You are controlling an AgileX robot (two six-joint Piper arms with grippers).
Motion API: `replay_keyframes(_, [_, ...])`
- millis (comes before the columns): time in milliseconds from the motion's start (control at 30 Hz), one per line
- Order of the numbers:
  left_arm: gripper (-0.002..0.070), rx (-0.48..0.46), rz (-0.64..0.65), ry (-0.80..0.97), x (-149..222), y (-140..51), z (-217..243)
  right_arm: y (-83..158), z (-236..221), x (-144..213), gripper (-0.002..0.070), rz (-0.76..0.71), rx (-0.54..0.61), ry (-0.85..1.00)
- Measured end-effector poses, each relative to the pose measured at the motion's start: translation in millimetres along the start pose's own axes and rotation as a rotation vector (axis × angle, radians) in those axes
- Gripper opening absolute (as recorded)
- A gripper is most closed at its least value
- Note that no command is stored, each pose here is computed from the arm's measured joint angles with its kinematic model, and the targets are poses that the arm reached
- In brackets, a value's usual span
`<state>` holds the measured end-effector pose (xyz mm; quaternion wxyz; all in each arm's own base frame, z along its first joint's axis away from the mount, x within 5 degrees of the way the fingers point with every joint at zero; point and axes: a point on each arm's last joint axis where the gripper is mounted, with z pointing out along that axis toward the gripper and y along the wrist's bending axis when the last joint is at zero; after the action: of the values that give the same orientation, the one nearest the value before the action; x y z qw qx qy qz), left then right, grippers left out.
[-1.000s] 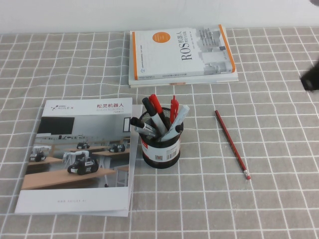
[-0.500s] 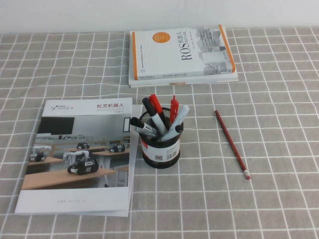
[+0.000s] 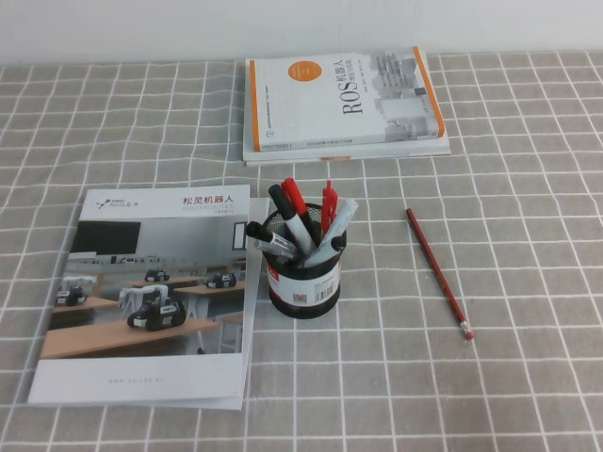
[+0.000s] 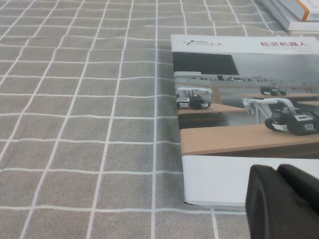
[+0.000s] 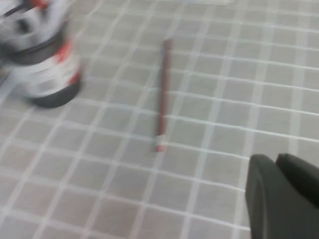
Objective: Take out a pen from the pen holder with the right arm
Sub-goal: 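Take a marker out of the pen holder and lay it on the table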
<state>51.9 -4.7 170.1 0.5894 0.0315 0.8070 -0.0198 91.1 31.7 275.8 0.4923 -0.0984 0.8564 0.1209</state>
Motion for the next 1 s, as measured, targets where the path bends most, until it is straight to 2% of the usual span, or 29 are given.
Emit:
replay_keyframes(200, [-0.0003,0.0,0.0,0.0,0.0,0.0,0.0,-16.1,0.8,65.4,-0.0013,0.069,0.142,-0.164])
replay_keyframes(400, [-0.0003,0.0,0.0,0.0,0.0,0.0,0.0,-21.3,9.1,98.5,-0.0013,0.069,0.179,-0.29])
replay_keyframes(533, [-0.0003,0.0,0.0,0.0,0.0,0.0,0.0,-21.8,9.3,102.0,-0.0012,0.066,0.182,-0.326])
replay_keyframes(1000, [-0.0003,0.0,0.0,0.0,0.0,0.0,0.0,-21.0,12.5,112.5,-0.0013,0.059,0.175,-0.21])
